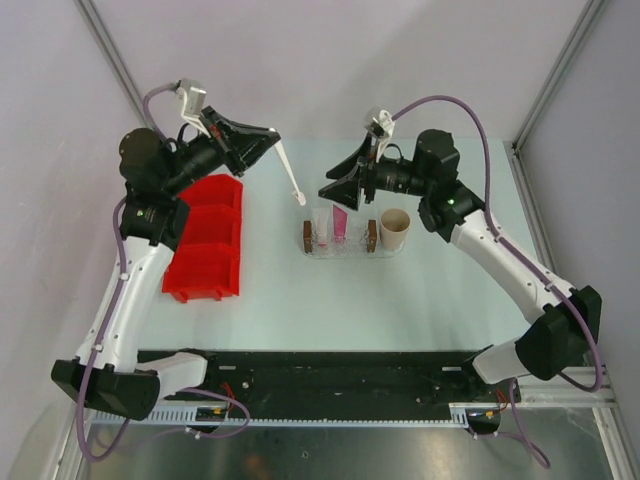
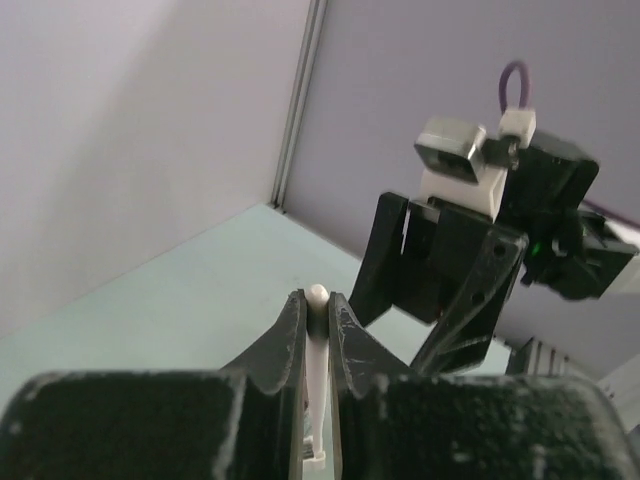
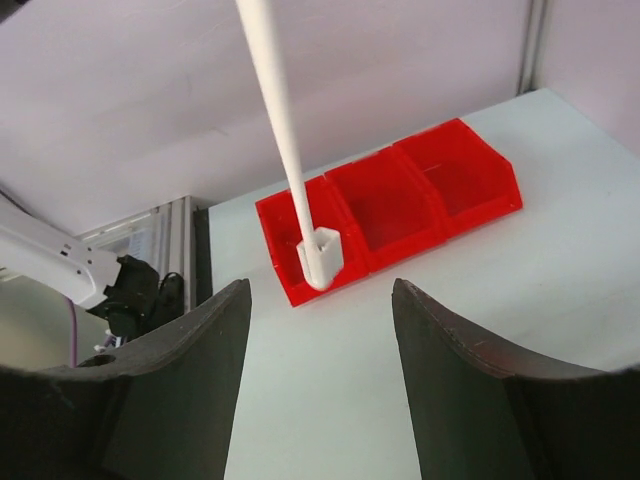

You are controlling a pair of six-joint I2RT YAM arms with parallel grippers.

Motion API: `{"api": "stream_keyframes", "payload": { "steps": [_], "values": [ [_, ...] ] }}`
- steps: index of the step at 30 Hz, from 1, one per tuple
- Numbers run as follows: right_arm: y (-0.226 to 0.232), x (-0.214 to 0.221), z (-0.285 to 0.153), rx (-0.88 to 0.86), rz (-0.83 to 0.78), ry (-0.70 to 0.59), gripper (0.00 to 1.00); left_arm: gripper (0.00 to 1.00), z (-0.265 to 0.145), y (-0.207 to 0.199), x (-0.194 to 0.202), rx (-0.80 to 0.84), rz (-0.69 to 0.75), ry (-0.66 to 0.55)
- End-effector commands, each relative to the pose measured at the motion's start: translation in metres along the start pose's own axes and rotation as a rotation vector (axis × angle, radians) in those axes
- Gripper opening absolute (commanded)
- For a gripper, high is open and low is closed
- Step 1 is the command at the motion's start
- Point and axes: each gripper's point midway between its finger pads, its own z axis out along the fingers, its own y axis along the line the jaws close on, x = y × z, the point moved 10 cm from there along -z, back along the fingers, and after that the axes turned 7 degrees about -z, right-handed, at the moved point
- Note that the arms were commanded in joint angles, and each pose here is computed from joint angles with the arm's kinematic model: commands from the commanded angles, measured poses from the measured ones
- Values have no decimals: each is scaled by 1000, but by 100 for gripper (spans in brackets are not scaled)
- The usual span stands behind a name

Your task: Prepare toiletry sets of a toothbrush and toothpaste on the tray

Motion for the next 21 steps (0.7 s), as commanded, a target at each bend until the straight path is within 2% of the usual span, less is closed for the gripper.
{"api": "stream_keyframes", "payload": {
  "steps": [1,7,21],
  "values": [
    [12,-20,10,-46,-41,-19,64,0,2,-17,-16,53,-89,-130],
    [20,-28,26,-68,-68,10,63,0,0,-17,-9,48,-94,-127],
    [7,-32,57,-38,-103,43,63,0,-2,-23,9,89,-102,-93]
  ]
}}
